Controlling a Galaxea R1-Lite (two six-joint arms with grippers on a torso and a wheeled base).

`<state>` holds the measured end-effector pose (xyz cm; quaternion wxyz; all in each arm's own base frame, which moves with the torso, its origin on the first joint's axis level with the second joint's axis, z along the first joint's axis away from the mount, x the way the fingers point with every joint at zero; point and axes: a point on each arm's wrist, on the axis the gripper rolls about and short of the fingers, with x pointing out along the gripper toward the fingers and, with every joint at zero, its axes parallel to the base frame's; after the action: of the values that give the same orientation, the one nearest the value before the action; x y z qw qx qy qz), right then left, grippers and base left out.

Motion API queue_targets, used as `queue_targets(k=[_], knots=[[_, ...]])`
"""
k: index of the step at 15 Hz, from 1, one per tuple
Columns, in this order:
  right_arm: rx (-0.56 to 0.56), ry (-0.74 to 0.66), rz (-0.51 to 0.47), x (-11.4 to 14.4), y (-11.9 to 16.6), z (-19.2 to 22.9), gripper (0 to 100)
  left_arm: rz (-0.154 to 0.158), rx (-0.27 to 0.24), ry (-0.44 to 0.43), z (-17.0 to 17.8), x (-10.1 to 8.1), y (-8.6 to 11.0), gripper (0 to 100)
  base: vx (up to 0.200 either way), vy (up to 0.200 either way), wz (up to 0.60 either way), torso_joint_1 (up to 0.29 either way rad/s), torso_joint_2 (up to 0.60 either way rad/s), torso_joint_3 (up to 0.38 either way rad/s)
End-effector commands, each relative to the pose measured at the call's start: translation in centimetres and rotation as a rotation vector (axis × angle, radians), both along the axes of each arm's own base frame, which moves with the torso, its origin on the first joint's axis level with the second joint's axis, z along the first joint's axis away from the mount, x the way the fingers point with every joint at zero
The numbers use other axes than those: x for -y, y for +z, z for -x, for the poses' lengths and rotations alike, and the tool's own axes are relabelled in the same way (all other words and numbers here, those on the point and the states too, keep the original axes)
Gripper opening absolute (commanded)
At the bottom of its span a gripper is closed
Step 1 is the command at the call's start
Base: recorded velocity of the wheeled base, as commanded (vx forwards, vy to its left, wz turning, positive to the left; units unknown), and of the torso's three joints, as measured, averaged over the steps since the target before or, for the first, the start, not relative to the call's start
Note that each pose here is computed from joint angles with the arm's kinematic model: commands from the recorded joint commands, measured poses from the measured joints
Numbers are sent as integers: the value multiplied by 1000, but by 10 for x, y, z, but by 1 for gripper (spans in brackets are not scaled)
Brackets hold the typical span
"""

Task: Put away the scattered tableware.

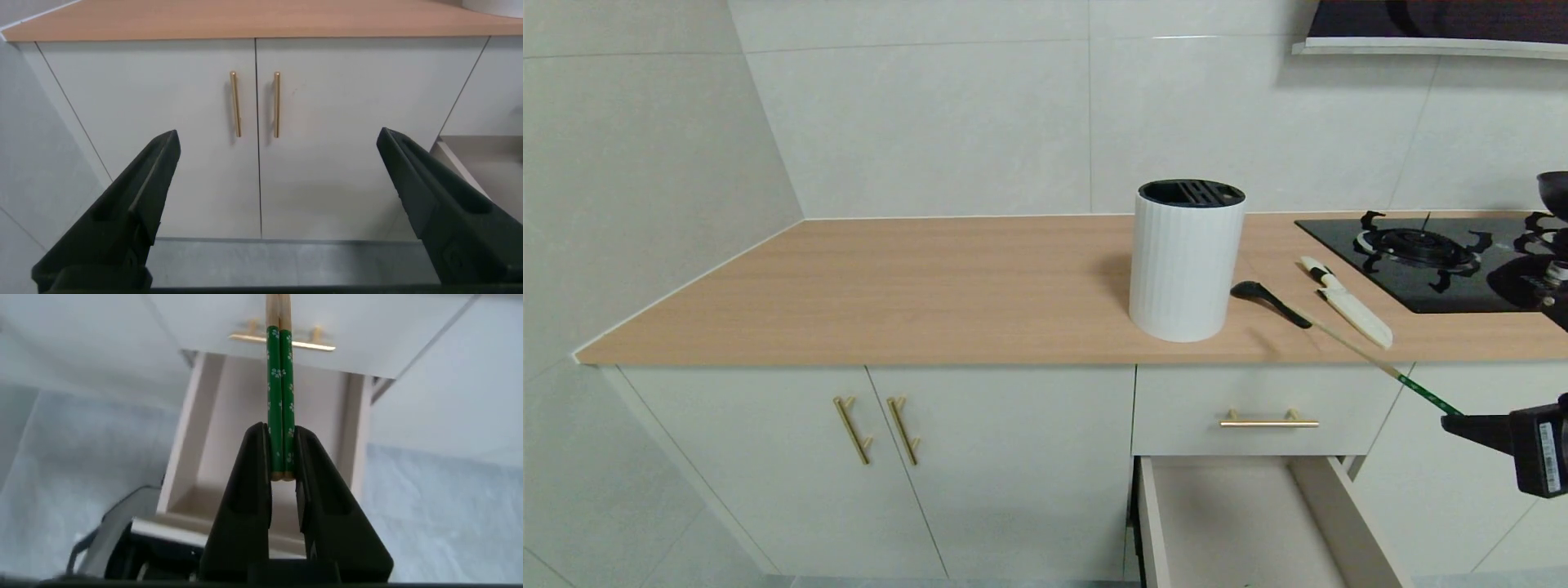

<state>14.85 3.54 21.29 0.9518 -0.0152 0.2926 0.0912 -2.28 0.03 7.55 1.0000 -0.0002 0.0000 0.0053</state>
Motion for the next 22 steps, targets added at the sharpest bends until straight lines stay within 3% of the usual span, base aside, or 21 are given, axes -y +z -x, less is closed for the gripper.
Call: queue_targets(k=[1, 6, 11, 22], knots=[[37, 35, 23, 2, 0, 15, 0, 0, -2, 0, 0, 0, 0, 100, 0, 0, 0, 0, 0, 0], [-27, 122, 95, -4, -20, 17, 0, 0, -2, 0, 0, 0, 0, 100, 0, 0, 0, 0, 0, 0], [-21, 195, 120, -9, -24, 27, 0, 0, -2, 0, 0, 0, 0, 100, 0, 0, 0, 0, 0, 0], [-37, 370, 109, -17, -34, 40, 0, 0, -2, 0, 0, 0, 0, 100, 0, 0, 0, 0, 0, 0]])
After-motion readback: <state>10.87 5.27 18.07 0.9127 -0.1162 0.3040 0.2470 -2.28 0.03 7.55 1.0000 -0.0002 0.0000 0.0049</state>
